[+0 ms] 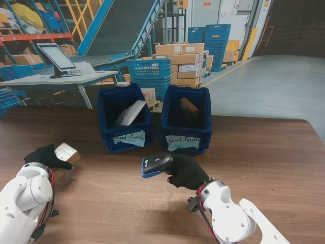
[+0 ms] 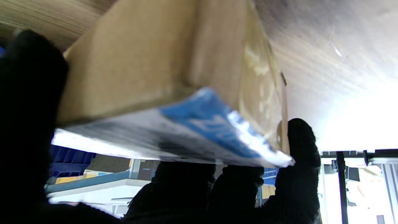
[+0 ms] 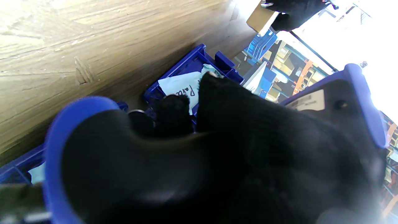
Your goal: Scan and sort packages by packaging type
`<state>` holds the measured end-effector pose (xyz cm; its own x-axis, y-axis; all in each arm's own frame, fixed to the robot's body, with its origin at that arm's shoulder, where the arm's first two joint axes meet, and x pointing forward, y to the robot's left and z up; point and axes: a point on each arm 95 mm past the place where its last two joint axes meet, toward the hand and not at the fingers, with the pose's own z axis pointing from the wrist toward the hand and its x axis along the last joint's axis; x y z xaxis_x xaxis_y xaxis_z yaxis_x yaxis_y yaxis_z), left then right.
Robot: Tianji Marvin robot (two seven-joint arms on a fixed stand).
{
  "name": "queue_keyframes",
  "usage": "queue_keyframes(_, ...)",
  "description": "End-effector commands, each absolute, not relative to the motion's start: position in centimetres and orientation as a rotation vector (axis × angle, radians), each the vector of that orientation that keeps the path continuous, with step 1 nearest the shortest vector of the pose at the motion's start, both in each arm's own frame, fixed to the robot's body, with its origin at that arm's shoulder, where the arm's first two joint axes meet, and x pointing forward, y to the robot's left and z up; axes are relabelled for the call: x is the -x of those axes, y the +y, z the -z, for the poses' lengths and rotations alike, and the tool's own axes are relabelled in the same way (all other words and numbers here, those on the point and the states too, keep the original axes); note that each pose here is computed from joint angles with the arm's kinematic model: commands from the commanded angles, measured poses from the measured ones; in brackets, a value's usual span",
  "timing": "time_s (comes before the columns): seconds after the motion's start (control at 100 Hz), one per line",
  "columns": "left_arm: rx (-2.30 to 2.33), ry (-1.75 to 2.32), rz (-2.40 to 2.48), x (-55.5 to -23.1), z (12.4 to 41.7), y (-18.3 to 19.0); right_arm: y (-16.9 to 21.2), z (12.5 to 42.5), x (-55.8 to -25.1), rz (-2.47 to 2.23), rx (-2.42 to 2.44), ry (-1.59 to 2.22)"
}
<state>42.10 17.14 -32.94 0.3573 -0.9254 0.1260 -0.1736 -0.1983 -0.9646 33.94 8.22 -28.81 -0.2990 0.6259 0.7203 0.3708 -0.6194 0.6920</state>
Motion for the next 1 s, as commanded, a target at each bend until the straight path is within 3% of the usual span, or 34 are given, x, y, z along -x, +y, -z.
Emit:
queue_keyframes(0.0, 1.634, 1.006, 0.978, -41.8, 32.3, 16.6, 8.5, 28.6, -33.7, -2.043, -1.739, 1.266)
queue_keyframes(0.54, 1.483, 1.043, 1.243, -38.3, 27.4, 11.2, 7.5, 27.7, -33.3, -2.027, -1.743, 1.191)
queue_keyframes(0.99, 1.347, 1.148, 1.515, -36.8, 27.1, 3.7, 5.7, 28.0, -32.2, -1.998, -1.801, 1.123)
